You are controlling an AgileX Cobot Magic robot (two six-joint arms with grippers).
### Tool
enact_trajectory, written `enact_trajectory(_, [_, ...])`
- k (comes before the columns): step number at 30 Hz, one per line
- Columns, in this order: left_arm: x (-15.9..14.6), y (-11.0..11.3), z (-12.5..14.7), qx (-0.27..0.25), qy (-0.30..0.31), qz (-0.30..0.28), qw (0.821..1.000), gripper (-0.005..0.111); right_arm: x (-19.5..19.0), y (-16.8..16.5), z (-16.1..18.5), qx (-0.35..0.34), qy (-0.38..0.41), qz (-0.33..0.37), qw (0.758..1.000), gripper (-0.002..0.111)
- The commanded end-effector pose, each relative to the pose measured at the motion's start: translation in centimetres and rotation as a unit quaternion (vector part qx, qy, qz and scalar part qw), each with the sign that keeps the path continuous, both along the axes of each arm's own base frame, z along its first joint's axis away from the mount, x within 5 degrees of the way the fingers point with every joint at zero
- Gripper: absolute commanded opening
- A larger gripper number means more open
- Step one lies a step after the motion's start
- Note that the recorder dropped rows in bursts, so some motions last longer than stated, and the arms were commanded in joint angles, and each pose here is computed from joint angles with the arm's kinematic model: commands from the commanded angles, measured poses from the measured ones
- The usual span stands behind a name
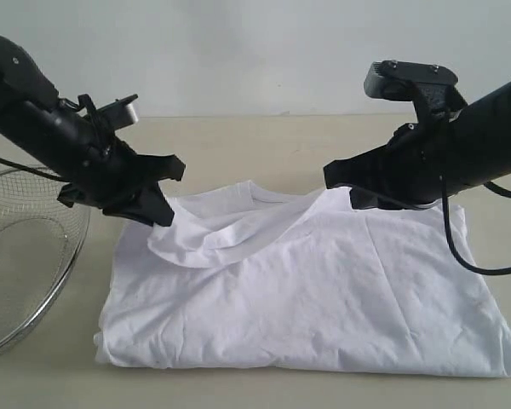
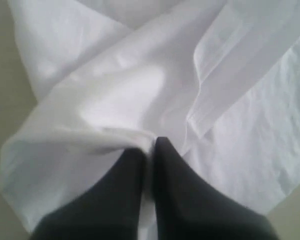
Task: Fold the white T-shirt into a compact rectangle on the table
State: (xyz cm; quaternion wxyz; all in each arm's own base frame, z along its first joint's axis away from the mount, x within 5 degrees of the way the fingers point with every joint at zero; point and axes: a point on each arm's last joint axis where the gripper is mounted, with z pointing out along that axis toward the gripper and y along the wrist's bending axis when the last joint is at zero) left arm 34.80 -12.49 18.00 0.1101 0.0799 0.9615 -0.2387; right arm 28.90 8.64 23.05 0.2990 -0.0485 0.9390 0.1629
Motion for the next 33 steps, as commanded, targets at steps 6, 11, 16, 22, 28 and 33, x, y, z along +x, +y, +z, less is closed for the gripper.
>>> enact_trajectory(6, [2.0, 1.2, 1.9, 0.011, -0.055, 0.025, 0.998, 0.005, -0.3, 0.0, 0.1, -0.004, -0.001, 0.007, 1.0, 0.0])
enact_trajectory(11, [2.7, 2.6, 1.9, 0.014, -0.069, 0.052, 0.996, 0.005, -0.3, 0.0, 0.1, -0.005, -0.003, 0.008, 1.0, 0.0])
enact_trajectory(16, [3.7, 3.0, 1.5, 0.014, -0.074, 0.065, 0.995, 0.005, -0.6, -0.2, -0.5, -0.007, 0.001, 0.003, 1.0, 0.0])
enact_trajectory(22, [4.6, 2.8, -0.7, 0.012, -0.051, 0.07, 0.996, 0.005, -1.0, -0.3, -1.2, -0.01, 0.009, 0.001, 1.0, 0.0])
enact_trajectory(28, [5.1, 3.0, -0.9, 0.017, -0.068, 0.083, 0.994, 0.005, -0.6, -0.4, -1.3, -0.013, -0.002, -0.007, 1.0, 0.0])
enact_trajectory(33, [5.3, 3.9, -0.9, 0.018, -0.07, 0.095, 0.993, 0.013, -0.2, -0.3, -2.6, -0.018, 0.017, -0.008, 1.0, 0.0])
